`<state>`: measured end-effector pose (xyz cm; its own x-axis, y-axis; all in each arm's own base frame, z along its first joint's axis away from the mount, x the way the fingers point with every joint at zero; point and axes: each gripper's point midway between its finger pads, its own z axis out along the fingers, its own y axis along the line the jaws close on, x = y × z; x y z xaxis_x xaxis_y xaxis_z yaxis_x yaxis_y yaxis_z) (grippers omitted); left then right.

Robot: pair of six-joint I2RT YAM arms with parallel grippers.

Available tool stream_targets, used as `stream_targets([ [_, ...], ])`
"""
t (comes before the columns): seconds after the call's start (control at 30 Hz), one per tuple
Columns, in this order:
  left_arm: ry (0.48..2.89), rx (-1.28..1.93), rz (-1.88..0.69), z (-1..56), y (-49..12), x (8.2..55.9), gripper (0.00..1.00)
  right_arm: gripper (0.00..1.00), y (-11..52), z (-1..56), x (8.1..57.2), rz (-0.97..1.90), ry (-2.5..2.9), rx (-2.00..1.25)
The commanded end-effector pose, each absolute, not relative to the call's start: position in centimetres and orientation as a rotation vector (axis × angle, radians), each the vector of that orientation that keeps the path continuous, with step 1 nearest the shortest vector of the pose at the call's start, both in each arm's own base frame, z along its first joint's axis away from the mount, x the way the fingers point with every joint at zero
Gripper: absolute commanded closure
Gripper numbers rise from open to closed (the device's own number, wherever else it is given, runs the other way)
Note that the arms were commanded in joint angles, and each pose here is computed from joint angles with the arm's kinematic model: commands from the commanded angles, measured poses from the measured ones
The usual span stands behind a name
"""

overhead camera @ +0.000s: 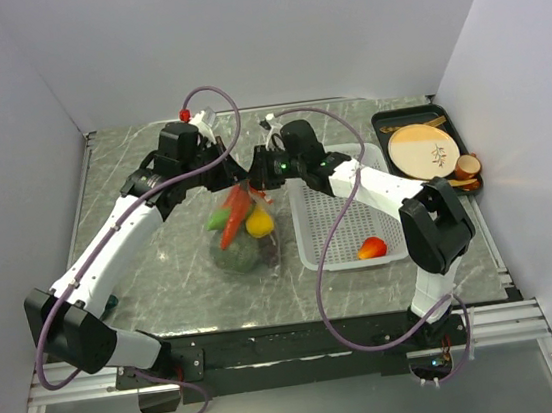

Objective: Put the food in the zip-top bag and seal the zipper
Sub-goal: Place the fake vegetable in the zipper food storage bag.

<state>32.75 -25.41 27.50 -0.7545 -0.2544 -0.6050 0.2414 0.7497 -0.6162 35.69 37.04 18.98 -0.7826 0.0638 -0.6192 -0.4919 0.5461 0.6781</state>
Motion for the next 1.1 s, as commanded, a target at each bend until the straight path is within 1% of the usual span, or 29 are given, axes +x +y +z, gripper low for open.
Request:
stream_targets([
  [0.0,2.119,-0.004,-0.948,30.8,-25.8,33.8,0.99,0.78,38.3,21.1,34.8,1.295,2.1,-0.429],
  [0.2,2.099,-0.08,-0.838,31.1,-24.0,34.6,0.99,0.8,38.6,20.0,32.5,1.369,2.162,-0.572],
  [0.37,2.083,-0.131,-0.776,31.4,-22.3,35.2,0.99,0.84,37.3,19.6,31.3,1.325,2.196,-0.59],
  [0.53,2.054,-0.145,-0.789,31.9,-21.9,35.5,0.99,0.84,37.6,18.9,29.0,1.417,2.259,-0.711],
  [0.63,2.051,-0.14,-0.792,32.1,-21.9,35.5,0.99,0.83,37.5,19.1,28.5,1.437,2.235,-0.715],
  [0.73,2.057,-0.123,-0.815,32.0,-22.2,35.2,0.99,0.79,37.4,18.7,29.1,1.394,2.253,-0.693],
  [0.8,2.059,-0.111,-0.833,31.9,-22.5,35.0,0.99,0.72,37.1,18.7,29.7,1.35,2.258,-0.651],
  [0.83,2.062,-0.109,-0.835,31.8,-22.5,34.9,0.99,0.62,36.9,19.0,30.4,1.298,2.242,-0.622],
  [0.87,2.064,-0.105,-0.837,31.8,-22.5,34.8,0.99,0.58,36.5,18.9,30.9,1.264,2.244,-0.591],
  [0.9,2.07,-0.103,-0.836,31.6,-22.5,34.7,0.99,0.58,36.2,19.0,31.4,1.221,2.24,-0.572],
  [0.93,2.069,-0.099,-0.839,31.6,-22.5,34.5,0.99,0.55,35.7,19.5,31.7,1.183,2.228,-0.557],
  [1.0,2.071,-0.087,-0.839,31.5,-22.5,34.3,0.99,0.48,34.7,19.6,33.1,1.075,2.219,-0.49],
  [1.07,2.073,-0.076,-0.839,31.2,-22.4,34.1,0.99,0.46,33.3,20.3,34.1,1.017,2.194,-0.431],
])
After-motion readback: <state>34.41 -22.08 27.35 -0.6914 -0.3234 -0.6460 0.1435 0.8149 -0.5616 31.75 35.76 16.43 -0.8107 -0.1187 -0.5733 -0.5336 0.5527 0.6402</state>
